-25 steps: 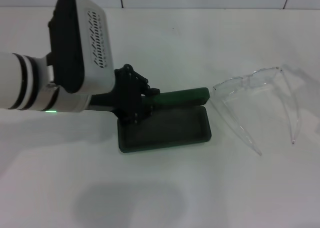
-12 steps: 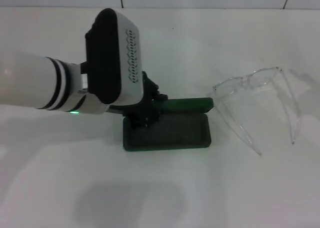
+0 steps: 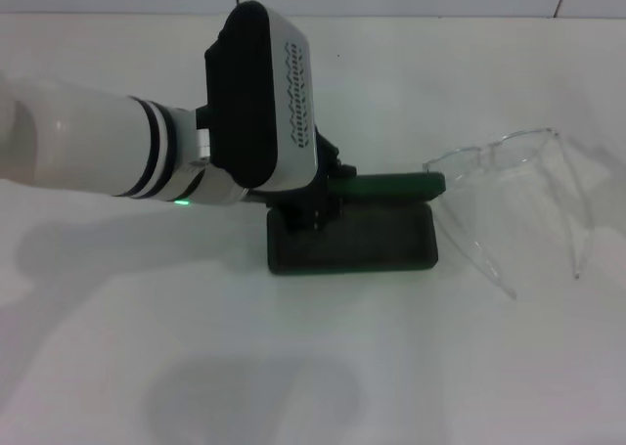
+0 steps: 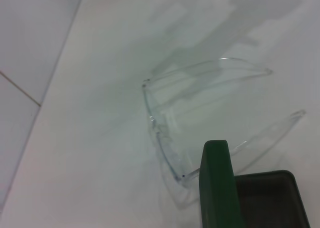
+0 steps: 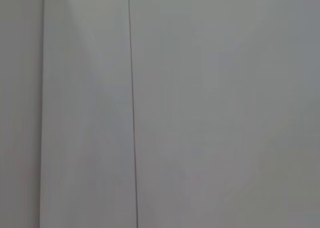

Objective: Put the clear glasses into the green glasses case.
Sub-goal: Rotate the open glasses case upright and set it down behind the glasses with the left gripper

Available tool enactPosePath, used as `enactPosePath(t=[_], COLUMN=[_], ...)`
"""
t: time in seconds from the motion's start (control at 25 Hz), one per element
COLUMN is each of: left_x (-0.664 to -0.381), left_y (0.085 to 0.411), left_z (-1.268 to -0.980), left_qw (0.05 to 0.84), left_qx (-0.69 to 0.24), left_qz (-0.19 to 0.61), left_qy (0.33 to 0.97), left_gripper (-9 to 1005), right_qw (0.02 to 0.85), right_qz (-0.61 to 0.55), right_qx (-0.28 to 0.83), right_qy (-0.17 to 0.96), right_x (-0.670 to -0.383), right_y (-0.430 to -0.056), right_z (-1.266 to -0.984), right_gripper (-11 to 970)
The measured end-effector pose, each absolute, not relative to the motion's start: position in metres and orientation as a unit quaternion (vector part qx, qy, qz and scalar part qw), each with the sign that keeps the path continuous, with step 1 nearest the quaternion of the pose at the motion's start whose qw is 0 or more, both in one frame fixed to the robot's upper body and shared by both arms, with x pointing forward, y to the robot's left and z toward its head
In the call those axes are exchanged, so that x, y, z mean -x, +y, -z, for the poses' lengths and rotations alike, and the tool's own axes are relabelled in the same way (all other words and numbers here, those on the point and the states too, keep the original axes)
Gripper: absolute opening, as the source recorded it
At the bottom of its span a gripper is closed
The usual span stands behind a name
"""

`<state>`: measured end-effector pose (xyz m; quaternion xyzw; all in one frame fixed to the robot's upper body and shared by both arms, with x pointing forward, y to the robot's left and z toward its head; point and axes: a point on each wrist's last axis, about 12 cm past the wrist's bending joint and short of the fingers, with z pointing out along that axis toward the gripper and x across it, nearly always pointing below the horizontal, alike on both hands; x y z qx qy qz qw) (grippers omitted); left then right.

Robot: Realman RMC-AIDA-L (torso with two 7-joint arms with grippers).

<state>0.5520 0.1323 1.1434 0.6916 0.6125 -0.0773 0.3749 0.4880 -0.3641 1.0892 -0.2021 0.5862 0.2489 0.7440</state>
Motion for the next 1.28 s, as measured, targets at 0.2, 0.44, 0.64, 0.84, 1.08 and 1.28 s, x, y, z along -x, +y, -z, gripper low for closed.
enactPosePath(t=[0.2, 0.44, 0.64, 0.84, 1.08, 1.28], left_x=[-0.556, -0.559, -0.56, -0.558, -0.558, -0.56], left_y=[0.129, 0.127, 0.125, 0.121, 0.12, 0.119], left_z=[-1.141, -1.138, -1.138, -1.133, -1.132, -1.132], left_qw=[0.378, 0.377, 0.382, 0.382, 0.382, 0.388], left_qx=[-0.688, -0.689, -0.687, -0.691, -0.692, -0.685], left_qz=[0.074, 0.072, 0.069, 0.064, 0.066, 0.069], left_qy=[0.615, 0.616, 0.615, 0.61, 0.609, 0.612], left_gripper=[210, 223, 235, 248, 263, 276], right_qw=[0.744, 0.744, 0.744, 0.744, 0.745, 0.746], right_qz=[-0.249, -0.249, -0.249, -0.249, -0.251, -0.251], right_qx=[0.203, 0.202, 0.202, 0.202, 0.203, 0.203], right_qy=[0.585, 0.586, 0.586, 0.586, 0.584, 0.583], right_x=[-0.489, -0.488, -0.488, -0.488, -0.487, -0.486], right_y=[-0.364, -0.364, -0.364, -0.364, -0.364, -0.364], right_z=[-1.09, -1.089, -1.089, -1.089, -1.089, -1.089], right_gripper=[562, 560, 557, 555, 552, 550])
